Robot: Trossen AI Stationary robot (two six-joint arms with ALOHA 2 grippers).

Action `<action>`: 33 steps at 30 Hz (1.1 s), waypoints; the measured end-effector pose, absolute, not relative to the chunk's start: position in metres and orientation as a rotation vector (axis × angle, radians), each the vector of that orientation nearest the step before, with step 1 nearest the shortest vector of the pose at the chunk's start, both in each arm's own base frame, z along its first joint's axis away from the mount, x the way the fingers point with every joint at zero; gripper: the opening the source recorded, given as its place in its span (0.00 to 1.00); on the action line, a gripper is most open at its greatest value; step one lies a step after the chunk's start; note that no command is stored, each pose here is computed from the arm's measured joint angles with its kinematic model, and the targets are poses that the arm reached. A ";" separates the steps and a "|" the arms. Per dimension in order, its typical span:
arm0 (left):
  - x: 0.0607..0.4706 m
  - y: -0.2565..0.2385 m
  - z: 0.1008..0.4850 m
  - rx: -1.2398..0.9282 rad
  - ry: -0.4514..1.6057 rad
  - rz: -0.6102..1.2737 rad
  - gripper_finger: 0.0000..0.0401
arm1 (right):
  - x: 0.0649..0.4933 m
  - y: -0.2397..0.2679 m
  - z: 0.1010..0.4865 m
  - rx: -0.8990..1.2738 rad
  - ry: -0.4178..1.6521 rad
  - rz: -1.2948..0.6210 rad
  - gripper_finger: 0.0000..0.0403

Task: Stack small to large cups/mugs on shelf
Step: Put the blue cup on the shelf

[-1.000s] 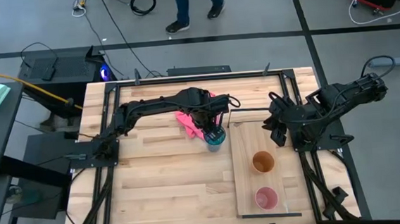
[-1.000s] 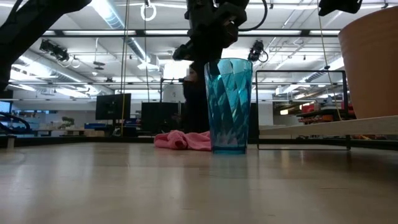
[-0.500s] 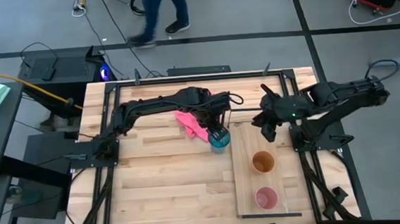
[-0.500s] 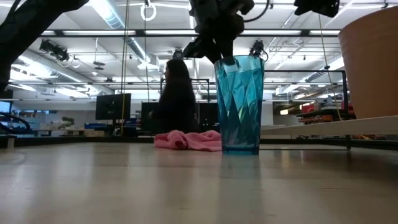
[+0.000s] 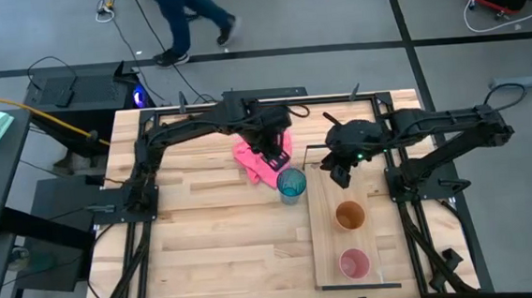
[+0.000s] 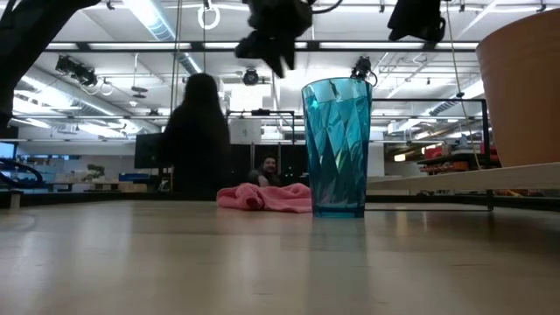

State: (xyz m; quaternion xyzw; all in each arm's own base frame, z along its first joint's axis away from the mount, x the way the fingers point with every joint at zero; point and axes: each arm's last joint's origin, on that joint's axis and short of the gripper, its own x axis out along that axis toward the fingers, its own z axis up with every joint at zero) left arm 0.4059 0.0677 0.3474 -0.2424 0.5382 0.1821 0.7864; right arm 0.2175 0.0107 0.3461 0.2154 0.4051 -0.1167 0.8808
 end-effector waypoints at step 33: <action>0.347 0.157 0.261 -0.594 1.498 0.583 0.28 | 0.303 -0.013 0.321 0.383 1.075 -0.228 0.26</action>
